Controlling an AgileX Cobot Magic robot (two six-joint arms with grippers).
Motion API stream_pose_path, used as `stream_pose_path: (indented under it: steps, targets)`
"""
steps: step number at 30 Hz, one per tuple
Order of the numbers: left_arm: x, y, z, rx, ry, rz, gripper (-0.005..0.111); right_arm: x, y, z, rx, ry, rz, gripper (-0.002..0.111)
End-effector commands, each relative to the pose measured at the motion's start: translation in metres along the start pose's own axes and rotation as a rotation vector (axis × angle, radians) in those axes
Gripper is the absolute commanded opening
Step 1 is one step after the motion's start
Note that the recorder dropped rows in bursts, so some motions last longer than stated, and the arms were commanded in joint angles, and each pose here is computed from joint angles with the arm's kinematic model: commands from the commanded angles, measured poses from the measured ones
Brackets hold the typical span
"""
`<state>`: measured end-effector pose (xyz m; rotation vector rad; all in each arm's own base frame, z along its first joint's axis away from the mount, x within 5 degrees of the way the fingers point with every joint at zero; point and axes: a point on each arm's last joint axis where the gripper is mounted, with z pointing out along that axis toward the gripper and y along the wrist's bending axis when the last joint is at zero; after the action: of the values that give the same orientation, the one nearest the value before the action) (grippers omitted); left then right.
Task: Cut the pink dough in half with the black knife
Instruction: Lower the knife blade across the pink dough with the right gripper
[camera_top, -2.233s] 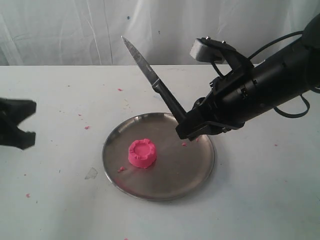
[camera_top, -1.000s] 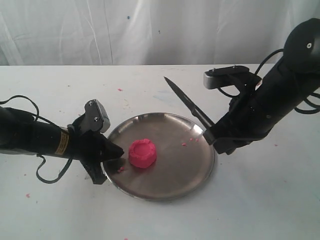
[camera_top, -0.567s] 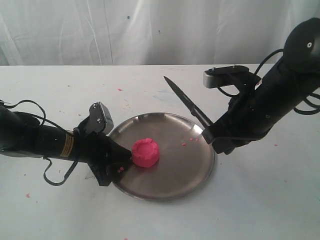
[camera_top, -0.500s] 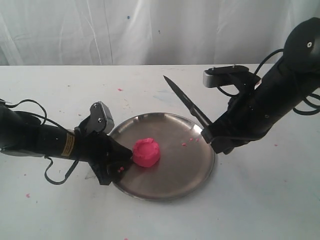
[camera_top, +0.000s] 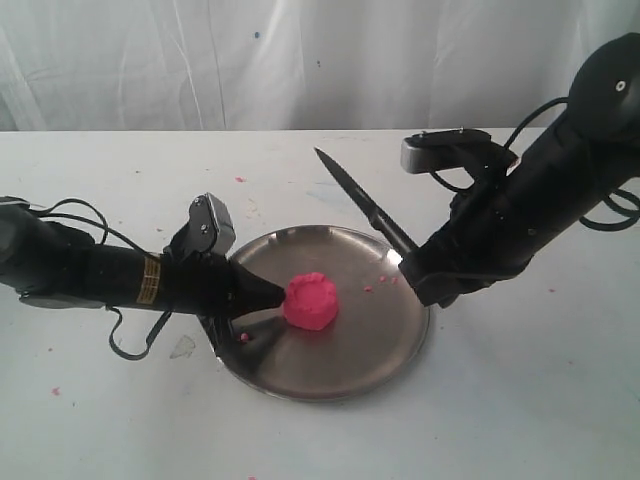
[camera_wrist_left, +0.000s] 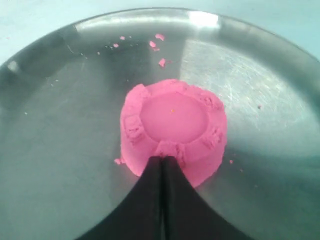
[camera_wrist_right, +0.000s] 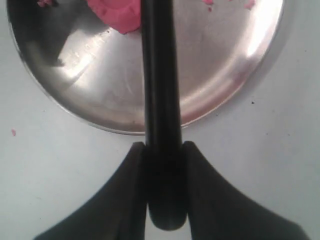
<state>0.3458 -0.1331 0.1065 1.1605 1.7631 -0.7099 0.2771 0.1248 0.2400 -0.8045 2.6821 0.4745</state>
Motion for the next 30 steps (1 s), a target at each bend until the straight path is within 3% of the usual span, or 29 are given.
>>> stream_pose_path:
  steps: [1, 5, 8, 11, 15, 20, 25, 30]
  targets:
    - [-0.01, 0.006, -0.001, -0.015, -0.043, -0.035, 0.0, -0.002, 0.003, 0.005, -0.047, 0.008, -0.082, 0.0]
    - [-0.009, 0.006, -0.002, -0.016, -0.042, -0.035, 0.0, 0.001, -0.003, 0.03, -0.017, 0.101, -0.122, 0.0]
    - [-0.016, 0.005, -0.004, -0.007, -0.076, -0.026, 0.0, -0.003, 0.009, 0.041, -0.038, 0.132, -0.167, 0.0]
    - [-0.041, 0.006, -0.016, -0.009, -0.219, -0.026, 0.0, -0.003, 0.018, 0.044, 0.01, 0.161, -0.211, 0.0]
    - [-0.068, 0.014, -0.038, -0.104, -0.314, -0.048, 0.0, -0.001, 0.009, 0.054, 0.142, 0.205, -0.155, 0.0]
    - [-0.071, 0.008, -0.04, -0.06, -0.281, 0.015, 0.0, -0.005, 0.007, 0.063, 0.151, 0.179, -0.156, 0.0]
    - [-0.055, 0.015, -0.037, -0.139, -0.113, 0.025, 0.0, -0.004, 0.021, 0.07, 0.127, 0.209, -0.257, 0.0]
    - [-0.055, 0.018, -0.037, -0.164, -0.129, -0.005, 0.0, -0.006, 0.032, 0.073, 0.13, 0.195, -0.307, 0.0]
